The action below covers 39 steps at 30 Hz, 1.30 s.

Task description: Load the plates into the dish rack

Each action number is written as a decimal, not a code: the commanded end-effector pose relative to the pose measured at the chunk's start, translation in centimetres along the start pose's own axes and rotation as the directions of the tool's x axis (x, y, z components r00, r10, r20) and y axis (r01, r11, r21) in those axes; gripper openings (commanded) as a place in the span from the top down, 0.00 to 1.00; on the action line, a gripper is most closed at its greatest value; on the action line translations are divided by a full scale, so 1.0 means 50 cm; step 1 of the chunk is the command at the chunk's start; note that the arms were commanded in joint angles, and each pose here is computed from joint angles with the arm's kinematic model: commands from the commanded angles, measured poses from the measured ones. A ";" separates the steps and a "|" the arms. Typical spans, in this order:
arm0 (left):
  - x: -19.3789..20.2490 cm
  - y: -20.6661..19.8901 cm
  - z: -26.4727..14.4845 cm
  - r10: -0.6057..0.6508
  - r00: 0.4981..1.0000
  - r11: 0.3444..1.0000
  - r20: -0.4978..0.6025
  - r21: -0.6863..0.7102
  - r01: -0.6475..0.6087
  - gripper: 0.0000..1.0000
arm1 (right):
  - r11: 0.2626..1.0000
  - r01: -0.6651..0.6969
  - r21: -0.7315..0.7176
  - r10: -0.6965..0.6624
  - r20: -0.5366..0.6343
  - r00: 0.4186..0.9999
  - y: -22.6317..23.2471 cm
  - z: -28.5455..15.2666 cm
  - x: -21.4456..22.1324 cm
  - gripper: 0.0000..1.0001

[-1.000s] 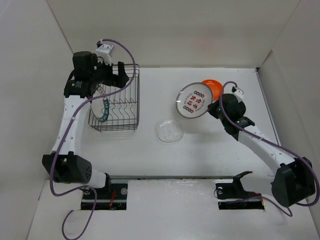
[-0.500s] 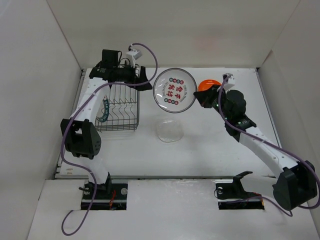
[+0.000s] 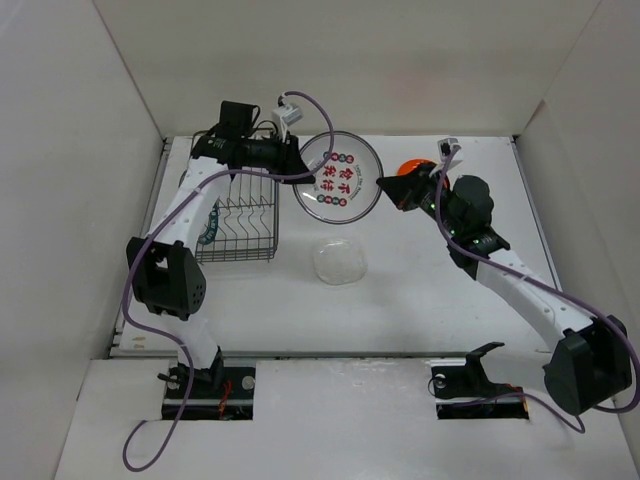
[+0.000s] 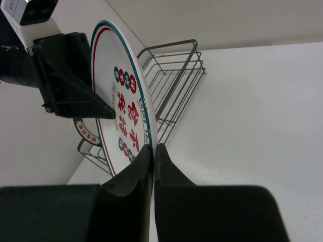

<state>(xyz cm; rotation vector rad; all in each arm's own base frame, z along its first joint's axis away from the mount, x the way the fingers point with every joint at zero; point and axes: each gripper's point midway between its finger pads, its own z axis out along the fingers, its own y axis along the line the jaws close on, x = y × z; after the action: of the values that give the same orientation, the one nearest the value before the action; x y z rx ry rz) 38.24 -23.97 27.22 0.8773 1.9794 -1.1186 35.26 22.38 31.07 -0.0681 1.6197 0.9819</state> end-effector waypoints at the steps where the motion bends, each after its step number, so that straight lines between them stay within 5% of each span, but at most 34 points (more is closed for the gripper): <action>1: -0.021 -0.041 -0.024 0.061 0.997 0.997 0.036 0.041 -0.063 0.87 | 0.987 0.039 -0.158 -0.019 0.125 0.992 0.086 0.008 -0.084 1.00; 4: -0.038 -0.048 -0.038 0.079 0.994 0.997 0.069 0.002 -0.080 1.00 | 0.985 0.039 -0.167 -0.018 0.122 0.992 0.094 0.017 -0.086 1.00; 5: -0.041 -0.051 -0.042 0.073 0.994 0.997 0.080 -0.011 -0.072 1.00 | 0.984 0.038 -0.175 -0.017 0.118 0.993 0.100 0.018 -0.082 0.80; 6: -0.046 -0.054 -0.048 0.073 0.993 0.997 0.095 -0.030 -0.071 1.00 | 0.985 0.033 -0.168 -0.015 0.106 0.994 0.096 0.024 -0.077 0.46; 8: -0.060 -0.048 -0.083 0.076 0.986 0.990 0.151 -0.126 -0.057 1.00 | 0.992 0.014 -0.127 -0.003 0.088 0.996 0.086 0.035 -0.074 0.00; 14: -0.093 0.000 -0.230 0.155 0.949 0.851 0.276 -0.525 0.014 1.00 | 0.996 0.031 0.087 -0.034 0.036 0.999 0.011 0.054 -0.041 0.00; 17: -0.095 0.037 -0.346 0.211 0.931 0.630 0.299 -0.769 0.104 1.00 | 0.984 0.037 0.176 -0.041 0.023 0.999 -0.018 0.055 -0.035 0.00; 18: -0.081 0.063 -0.393 0.209 0.931 0.505 0.298 -0.848 0.158 1.00 | 0.979 0.045 0.197 -0.046 0.004 0.999 -0.031 0.057 -0.023 0.00; 22: -0.040 0.080 -0.495 0.203 0.944 0.256 0.261 -0.945 0.206 1.00 | 0.969 0.044 0.244 -0.042 -0.017 0.999 -0.049 0.057 -0.016 0.00; 25: 0.010 0.102 -0.524 0.160 0.961 0.128 0.224 -0.970 0.205 1.00 | 0.967 0.045 0.249 -0.039 -0.026 0.999 -0.052 0.061 -0.012 0.00; 32: 0.062 0.145 -0.555 0.110 0.980 -0.052 0.164 -0.984 0.170 1.00 | 0.968 0.043 0.248 -0.038 -0.026 0.999 -0.056 0.060 -0.015 0.00; 39: 0.095 0.186 -0.538 0.060 0.990 -0.091 0.127 -0.987 0.132 1.00 | 0.966 0.041 0.256 -0.038 -0.019 0.999 -0.064 0.048 -0.025 0.00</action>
<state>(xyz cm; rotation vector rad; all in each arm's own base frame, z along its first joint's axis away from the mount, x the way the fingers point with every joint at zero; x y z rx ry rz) 36.10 3.73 27.41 -0.1000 2.0780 0.5411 38.92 21.94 26.75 0.0713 1.8311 0.7339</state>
